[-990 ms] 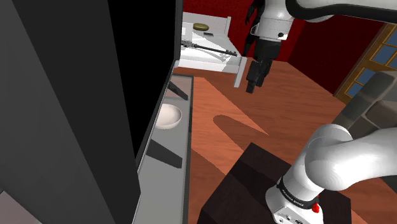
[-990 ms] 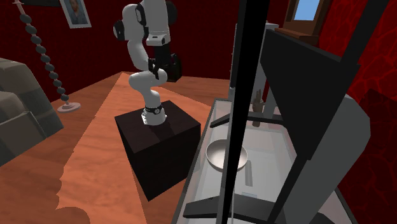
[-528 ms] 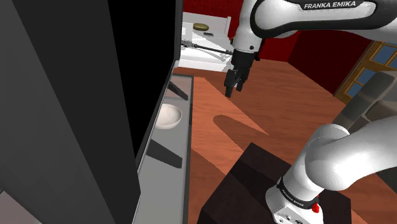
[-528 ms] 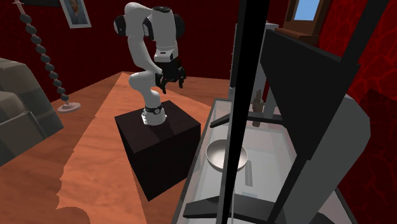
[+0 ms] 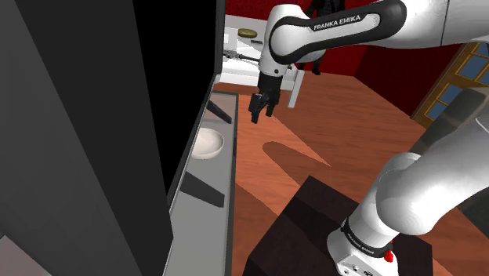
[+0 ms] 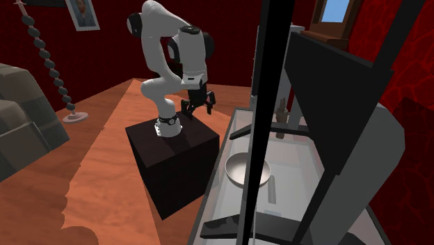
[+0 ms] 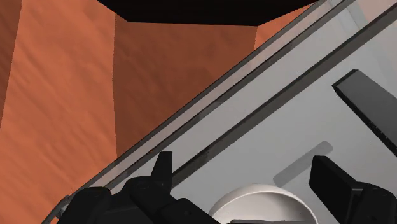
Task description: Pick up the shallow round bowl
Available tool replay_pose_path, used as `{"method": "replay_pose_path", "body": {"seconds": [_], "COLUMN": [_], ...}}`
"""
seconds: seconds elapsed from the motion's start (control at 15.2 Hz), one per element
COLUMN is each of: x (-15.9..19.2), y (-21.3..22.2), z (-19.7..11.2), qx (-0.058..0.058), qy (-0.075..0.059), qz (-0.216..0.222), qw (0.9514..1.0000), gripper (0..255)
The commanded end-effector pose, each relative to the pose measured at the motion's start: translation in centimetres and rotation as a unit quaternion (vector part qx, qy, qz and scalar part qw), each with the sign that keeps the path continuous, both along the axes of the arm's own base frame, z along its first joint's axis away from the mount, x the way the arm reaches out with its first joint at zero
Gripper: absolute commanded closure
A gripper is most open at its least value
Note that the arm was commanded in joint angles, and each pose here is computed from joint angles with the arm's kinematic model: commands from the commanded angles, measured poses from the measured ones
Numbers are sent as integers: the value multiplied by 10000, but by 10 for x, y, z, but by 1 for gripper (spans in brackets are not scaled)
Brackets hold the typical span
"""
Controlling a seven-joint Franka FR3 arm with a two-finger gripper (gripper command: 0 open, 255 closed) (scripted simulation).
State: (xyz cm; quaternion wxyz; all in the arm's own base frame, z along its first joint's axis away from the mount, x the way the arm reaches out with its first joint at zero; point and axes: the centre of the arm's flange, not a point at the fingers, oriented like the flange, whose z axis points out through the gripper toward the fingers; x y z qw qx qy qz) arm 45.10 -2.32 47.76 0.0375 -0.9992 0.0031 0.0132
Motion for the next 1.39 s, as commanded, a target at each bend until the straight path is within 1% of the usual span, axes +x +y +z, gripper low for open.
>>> {"method": "replay_pose_path", "body": {"seconds": [0.0,1.12,1.32], "x": [21,205,210], "y": [0,-6,-6], "z": [-16,-135,-148], "qx": [6,68,69], "qy": [-29,-219,-223], "qz": [-9,-88,-90], "qw": [10000,9997,9997], "gripper": [0,0,0]}}
